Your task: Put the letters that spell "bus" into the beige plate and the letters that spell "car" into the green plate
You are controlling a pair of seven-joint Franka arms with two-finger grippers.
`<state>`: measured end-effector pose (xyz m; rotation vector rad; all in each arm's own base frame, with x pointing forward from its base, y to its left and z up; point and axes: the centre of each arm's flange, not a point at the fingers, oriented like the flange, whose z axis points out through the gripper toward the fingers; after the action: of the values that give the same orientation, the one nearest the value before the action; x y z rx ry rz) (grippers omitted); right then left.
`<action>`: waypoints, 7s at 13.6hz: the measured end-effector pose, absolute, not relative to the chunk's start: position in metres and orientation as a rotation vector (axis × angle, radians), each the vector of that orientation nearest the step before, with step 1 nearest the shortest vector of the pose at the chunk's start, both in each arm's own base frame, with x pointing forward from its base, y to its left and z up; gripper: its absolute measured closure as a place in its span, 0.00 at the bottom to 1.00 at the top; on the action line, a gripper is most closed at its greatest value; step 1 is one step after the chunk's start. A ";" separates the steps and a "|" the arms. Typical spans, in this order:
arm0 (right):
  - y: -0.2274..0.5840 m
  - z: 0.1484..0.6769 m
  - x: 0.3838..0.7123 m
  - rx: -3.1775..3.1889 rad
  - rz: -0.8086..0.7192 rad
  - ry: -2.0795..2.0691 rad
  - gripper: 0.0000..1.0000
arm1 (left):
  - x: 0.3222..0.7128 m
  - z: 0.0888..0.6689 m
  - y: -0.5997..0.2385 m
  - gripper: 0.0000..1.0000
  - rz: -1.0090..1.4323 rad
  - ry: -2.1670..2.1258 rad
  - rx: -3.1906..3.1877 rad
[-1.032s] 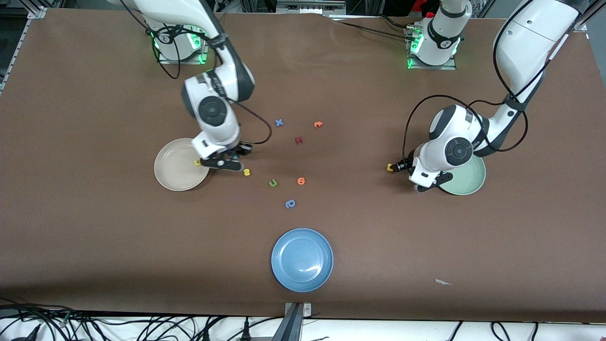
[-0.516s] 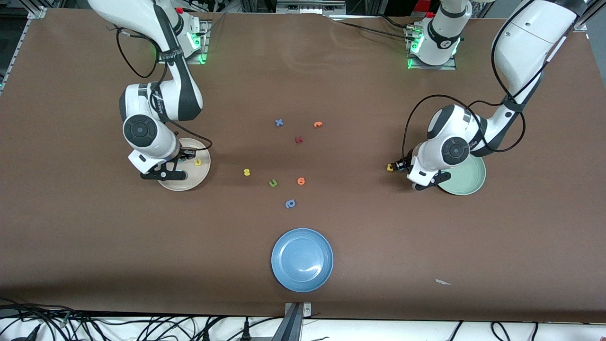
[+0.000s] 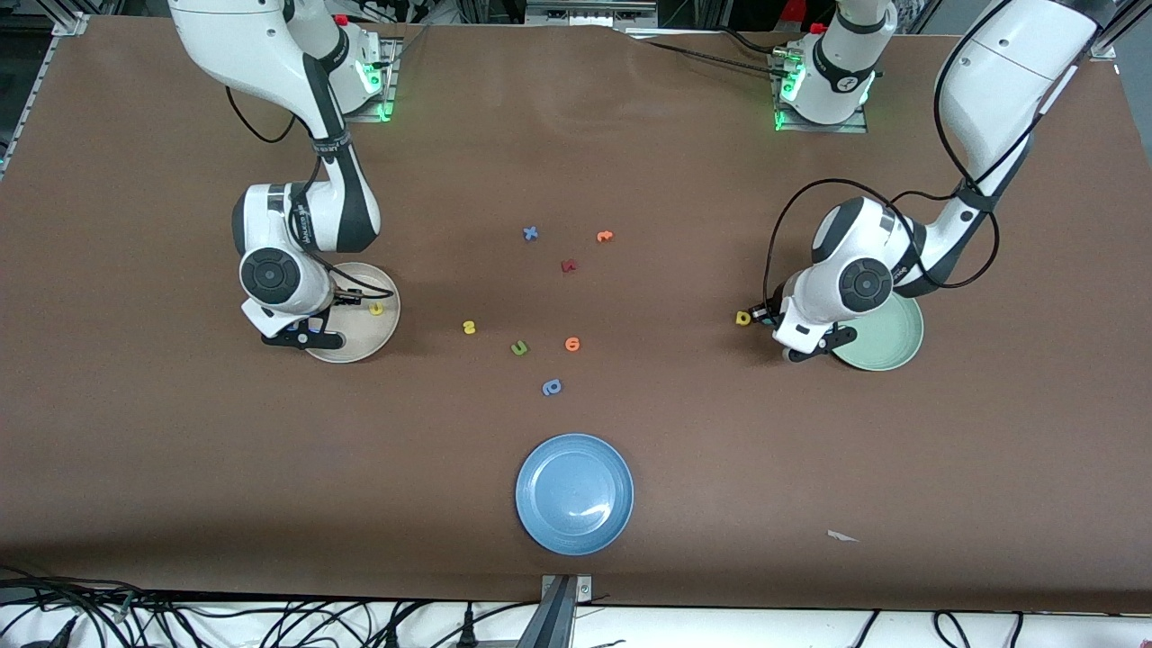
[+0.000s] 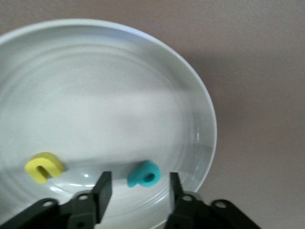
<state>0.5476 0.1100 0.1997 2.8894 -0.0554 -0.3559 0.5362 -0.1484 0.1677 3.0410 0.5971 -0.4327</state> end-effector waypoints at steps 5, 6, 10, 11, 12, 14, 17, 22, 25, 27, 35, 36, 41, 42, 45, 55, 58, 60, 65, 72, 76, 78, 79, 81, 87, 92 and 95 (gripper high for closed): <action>0.160 0.244 0.571 2.977 -0.313 -0.021 0.00 | 0.537 0.166 -0.142 0.52 -0.440 0.614 3.041; 0.177 0.253 0.576 3.026 -0.291 -0.034 0.00 | 0.537 0.166 -0.142 0.52 -0.439 0.615 3.041; 0.224 0.270 0.587 3.196 -0.262 -0.119 0.00 | 0.545 0.170 -0.139 0.50 -0.410 0.628 3.034; 0.240 0.266 0.585 3.209 -0.245 -0.088 0.10 | 0.547 0.172 -0.139 0.50 -0.402 0.634 3.031; 0.260 0.259 0.580 3.215 -0.217 -0.059 0.20 | 0.550 0.173 -0.139 0.50 -0.393 0.644 3.028; 0.293 0.238 0.567 3.201 -0.186 -0.003 0.47 | 0.553 0.175 -0.138 0.51 -0.383 0.664 3.022; 0.309 0.208 0.560 3.173 -0.137 0.042 0.49 | 0.555 0.172 -0.139 0.51 -0.389 0.687 3.014; 0.308 0.196 0.561 3.163 -0.113 0.041 0.52 | 0.555 0.168 -0.139 0.54 -0.400 0.703 3.007; 0.320 0.188 0.556 3.161 -0.085 0.075 0.52 | 0.556 0.169 -0.142 0.68 -0.394 0.700 3.006; 0.324 0.185 0.554 3.156 -0.082 0.086 0.52 | 0.556 0.169 -0.142 0.75 -0.392 0.700 3.005; 0.321 0.179 0.554 3.146 -0.088 0.083 0.78 | 0.576 0.199 -0.119 0.76 -0.472 0.670 3.059; 0.321 0.179 0.554 3.146 -0.088 0.085 0.78 | 0.582 0.213 -0.110 0.76 -0.526 0.640 3.084; 0.303 0.216 0.573 3.147 -0.062 0.101 0.78 | 0.590 0.242 -0.040 0.76 -0.693 0.456 3.098; 0.286 0.231 0.581 3.143 -0.082 0.098 0.78 | 0.589 0.240 -0.022 0.76 -0.704 0.436 3.085; 0.225 0.269 0.597 3.129 -0.147 0.083 0.78 | 0.579 0.224 0.020 0.76 -0.753 0.411 3.047; 0.107 0.214 0.577 3.044 -0.189 0.185 0.78 | 0.575 0.188 0.028 0.24 -0.765 0.385 3.072; 0.103 0.199 0.573 3.024 -0.206 0.189 0.78 | 0.587 0.222 -0.025 0.00 -0.672 0.450 3.073; 0.107 0.198 0.572 3.024 -0.210 0.198 0.63 | 0.585 0.233 -0.065 0.00 -0.648 0.488 3.080; 0.129 0.224 0.586 3.050 -0.262 0.240 0.09 | 0.587 0.218 -0.144 0.00 -0.453 0.775 3.007; 0.141 0.365 0.636 3.089 -0.349 0.257 0.00 | 0.573 0.182 -0.189 0.09 -0.454 0.908 2.936; 0.120 0.481 0.644 3.098 -0.293 0.219 0.00 | 0.566 0.174 -0.190 0.20 -0.480 0.905 2.944; 0.120 0.529 0.646 3.101 -0.182 0.231 0.00 | 0.564 0.171 -0.190 0.25 -0.471 0.897 2.949; 0.123 0.544 0.647 3.095 -0.134 0.243 0.00 | 0.563 0.169 -0.190 0.27 -0.463 0.895 2.945; 0.129 0.564 0.648 3.064 -0.072 0.265 0.00 | 0.559 0.164 -0.189 0.28 -0.455 0.894 2.939; 0.101 0.592 0.641 3.038 -0.066 0.194 0.00 | 0.560 0.166 -0.192 0.53 -0.436 0.889 2.930; 0.089 0.599 0.637 3.053 -0.075 0.168 0.00 | 0.559 0.169 -0.190 0.68 -0.435 0.891 2.936; 0.081 0.598 0.633 3.094 -0.124 0.181 0.00 | 0.562 0.171 -0.185 0.68 -0.429 0.897 2.936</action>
<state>0.6335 0.0813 0.5984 3.0943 0.1810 -0.1243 0.5618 -0.1852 0.1707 2.9365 0.8971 -0.4287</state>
